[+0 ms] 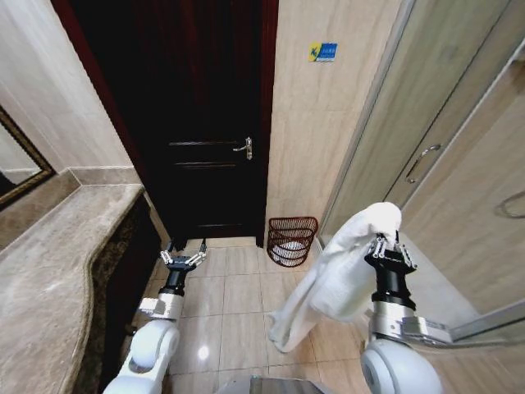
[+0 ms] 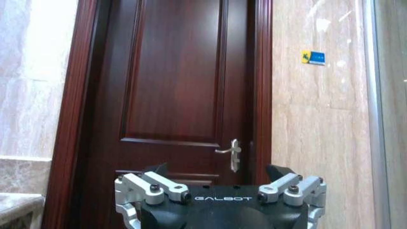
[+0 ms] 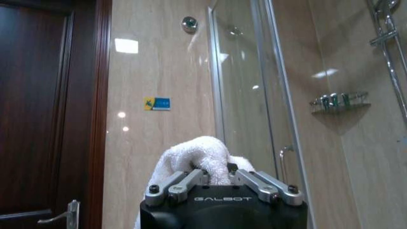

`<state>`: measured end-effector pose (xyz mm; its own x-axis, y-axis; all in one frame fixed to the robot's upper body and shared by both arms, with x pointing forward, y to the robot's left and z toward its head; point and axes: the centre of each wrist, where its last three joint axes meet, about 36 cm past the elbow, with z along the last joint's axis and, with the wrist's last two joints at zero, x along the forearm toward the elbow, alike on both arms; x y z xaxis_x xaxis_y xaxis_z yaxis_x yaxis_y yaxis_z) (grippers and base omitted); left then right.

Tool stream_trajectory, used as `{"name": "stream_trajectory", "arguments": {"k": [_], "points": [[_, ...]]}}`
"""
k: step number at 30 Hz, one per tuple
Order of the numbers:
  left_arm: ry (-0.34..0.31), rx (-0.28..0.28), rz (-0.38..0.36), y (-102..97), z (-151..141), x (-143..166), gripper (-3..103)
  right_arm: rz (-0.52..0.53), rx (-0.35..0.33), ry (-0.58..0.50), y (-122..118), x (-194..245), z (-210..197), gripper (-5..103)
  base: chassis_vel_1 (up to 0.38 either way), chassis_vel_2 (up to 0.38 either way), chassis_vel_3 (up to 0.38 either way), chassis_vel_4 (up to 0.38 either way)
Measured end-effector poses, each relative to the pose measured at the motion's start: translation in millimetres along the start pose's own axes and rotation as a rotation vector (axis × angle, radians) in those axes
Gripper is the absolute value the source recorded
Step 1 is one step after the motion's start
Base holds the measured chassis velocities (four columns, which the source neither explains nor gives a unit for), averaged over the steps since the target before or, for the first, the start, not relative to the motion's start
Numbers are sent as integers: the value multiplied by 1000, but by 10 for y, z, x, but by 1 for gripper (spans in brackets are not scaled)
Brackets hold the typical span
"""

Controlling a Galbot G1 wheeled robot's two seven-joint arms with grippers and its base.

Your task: Discard the used towel into the hamper.

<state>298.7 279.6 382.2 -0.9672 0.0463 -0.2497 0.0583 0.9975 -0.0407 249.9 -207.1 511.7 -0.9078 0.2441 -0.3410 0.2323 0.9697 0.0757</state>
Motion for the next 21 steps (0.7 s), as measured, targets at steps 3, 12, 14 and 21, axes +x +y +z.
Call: {"name": "stream_trajectory", "arguments": {"k": [3, 12, 14, 21], "points": [[-7, 1, -4, 0, 4, -2, 100, -2, -1, -1, 2, -15, 15, 10, 0, 0, 0, 0], [-10, -3, -4, -9, -15, 6, 100, -10, -18, -10, -16, -84, 60, 10, 0, 0, 0, 0], [-11, -6, -3, -18, -25, 7, 100, -15, -19, -13, -17, -84, 71, 10, 0, 0, 0, 0], [-14, -1, 8, -69, -115, 0, 100, -28, -17, -18, -22, -92, 82, 10, -26, 13, 18, -15]]}}
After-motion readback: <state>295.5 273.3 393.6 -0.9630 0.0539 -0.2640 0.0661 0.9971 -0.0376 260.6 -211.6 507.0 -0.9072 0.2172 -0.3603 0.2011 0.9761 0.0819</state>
